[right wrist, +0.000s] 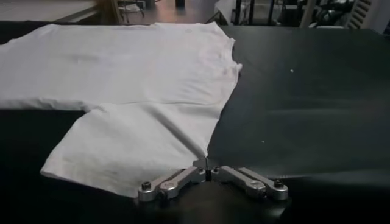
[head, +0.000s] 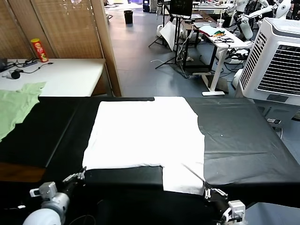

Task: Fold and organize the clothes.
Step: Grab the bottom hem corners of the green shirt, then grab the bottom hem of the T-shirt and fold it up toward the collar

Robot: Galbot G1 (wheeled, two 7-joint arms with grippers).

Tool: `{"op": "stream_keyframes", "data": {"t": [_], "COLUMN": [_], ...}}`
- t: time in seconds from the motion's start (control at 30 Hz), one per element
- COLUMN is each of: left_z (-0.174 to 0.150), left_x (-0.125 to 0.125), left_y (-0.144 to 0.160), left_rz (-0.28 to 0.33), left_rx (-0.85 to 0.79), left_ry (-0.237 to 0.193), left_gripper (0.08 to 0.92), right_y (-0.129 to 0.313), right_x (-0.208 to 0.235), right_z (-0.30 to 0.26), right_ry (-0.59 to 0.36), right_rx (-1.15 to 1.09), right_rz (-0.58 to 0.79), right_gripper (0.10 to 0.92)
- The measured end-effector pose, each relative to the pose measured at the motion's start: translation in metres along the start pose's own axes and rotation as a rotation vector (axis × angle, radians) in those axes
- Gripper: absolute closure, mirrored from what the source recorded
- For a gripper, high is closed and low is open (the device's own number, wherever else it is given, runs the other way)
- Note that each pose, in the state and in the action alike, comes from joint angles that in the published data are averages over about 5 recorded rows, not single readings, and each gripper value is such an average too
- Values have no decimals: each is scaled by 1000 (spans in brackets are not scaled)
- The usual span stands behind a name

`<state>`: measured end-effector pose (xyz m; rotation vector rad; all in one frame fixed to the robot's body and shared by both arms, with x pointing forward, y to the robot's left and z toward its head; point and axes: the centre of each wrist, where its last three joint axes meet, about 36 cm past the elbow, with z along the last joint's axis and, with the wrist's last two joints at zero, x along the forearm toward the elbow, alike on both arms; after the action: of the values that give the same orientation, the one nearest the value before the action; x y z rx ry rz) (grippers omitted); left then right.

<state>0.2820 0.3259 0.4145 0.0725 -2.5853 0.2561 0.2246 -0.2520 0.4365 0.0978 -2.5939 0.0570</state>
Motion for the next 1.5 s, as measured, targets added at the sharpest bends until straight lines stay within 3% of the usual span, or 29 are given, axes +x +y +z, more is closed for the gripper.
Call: {"op": "stream_keyframes", "data": {"t": [0.23, 0.43, 0.8, 1.03, 1.2, 1.5], "left_z": [-2, -5, -28, -30, -28, -31], "left_x": [27, 32, -14, -41, -58, -84], "left_y": [-4, -9, -31, -48, -53, -47], "left_rz": [-14, -21, 4, -8, -24, -65], "left_rx": [0, -15, -26, -66, -106, -103], "left_ry": [0, -59, -265, -348, -382, -381], "left_gripper": [872, 872, 872, 872, 872, 872], "right_y": [3, -9, -34, -41, -46, -52], "right_x": [19, 3, -76, -127, -160, -206], "right_z": [-6, -15, -32, -56, -62, -69], "right_ry": [-6, -92, -231, -265, -253, -235], "right_rx": [-3, -58, -76, -46, -32, -32], "right_rz": [-8, -48, -66, -76, -74, -67], "right_gripper": [900, 900, 900, 900, 900, 900]}}
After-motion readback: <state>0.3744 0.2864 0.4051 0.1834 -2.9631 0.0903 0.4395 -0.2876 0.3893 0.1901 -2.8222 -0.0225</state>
